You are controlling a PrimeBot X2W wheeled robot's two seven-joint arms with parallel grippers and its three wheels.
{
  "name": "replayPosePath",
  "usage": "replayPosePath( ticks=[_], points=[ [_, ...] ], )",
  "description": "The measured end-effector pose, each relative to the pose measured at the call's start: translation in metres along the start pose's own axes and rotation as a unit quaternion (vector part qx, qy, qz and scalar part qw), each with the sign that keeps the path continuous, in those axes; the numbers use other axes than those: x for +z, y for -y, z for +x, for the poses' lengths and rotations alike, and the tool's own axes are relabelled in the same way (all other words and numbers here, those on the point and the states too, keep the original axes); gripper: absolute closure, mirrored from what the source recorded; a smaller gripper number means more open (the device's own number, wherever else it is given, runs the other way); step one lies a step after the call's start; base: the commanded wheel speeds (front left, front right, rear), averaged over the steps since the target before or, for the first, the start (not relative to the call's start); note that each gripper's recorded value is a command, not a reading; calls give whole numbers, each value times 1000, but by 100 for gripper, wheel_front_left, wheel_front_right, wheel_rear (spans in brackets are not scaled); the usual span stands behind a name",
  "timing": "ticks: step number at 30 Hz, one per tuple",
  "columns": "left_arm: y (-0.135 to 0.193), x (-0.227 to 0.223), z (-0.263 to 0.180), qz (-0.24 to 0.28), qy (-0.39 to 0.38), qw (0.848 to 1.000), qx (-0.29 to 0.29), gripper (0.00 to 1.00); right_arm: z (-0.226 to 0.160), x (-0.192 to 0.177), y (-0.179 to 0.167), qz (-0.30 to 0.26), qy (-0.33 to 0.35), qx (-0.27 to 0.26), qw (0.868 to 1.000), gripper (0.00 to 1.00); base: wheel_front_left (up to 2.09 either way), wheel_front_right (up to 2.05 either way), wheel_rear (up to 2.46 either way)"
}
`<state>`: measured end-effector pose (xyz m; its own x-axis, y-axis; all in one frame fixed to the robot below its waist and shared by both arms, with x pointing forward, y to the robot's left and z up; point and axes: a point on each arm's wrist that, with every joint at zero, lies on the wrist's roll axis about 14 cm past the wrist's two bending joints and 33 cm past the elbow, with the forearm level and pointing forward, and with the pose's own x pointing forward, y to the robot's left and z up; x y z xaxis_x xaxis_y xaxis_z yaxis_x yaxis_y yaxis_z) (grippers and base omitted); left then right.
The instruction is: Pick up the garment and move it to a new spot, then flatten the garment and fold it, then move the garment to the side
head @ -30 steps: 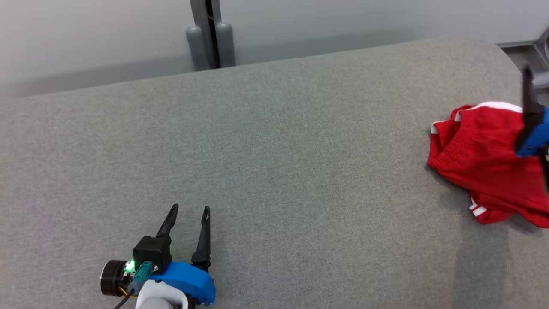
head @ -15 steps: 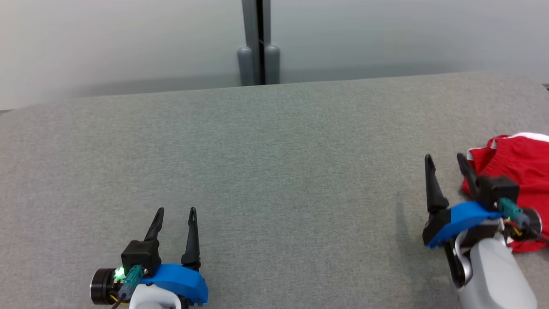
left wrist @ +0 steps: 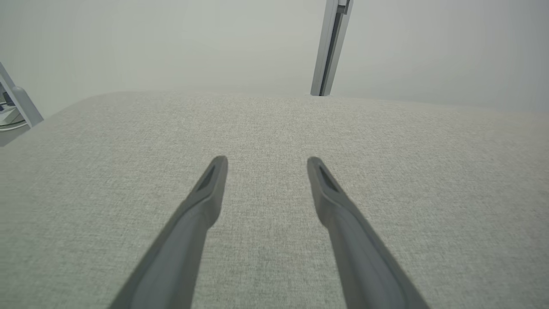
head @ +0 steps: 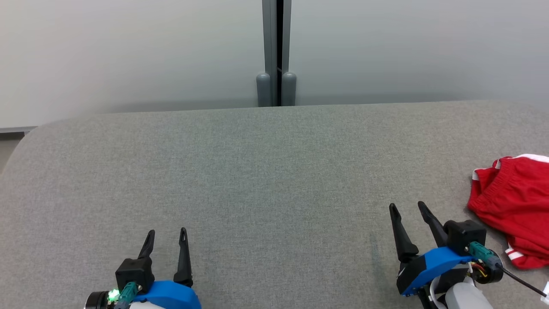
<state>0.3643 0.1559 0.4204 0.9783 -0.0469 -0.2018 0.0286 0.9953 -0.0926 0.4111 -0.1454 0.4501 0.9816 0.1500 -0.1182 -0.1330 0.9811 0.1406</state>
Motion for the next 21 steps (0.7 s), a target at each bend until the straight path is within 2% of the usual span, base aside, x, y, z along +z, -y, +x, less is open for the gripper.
replayPosePath(
  ticks=[15,16,21],
  points=[
    [-4,11,-10,-24,22,999,7,0,-21,7,-3,4,15,2,1000,0,0,0,0],
    [-4,11,-11,-28,22,999,4,100,-21,8,-3,6,17,1,1000,100,0,0,0],
    [-6,-13,-21,-32,-14,999,11,100,-29,-12,0,11,-14,-6,1000,100,0,0,0]
  ],
)
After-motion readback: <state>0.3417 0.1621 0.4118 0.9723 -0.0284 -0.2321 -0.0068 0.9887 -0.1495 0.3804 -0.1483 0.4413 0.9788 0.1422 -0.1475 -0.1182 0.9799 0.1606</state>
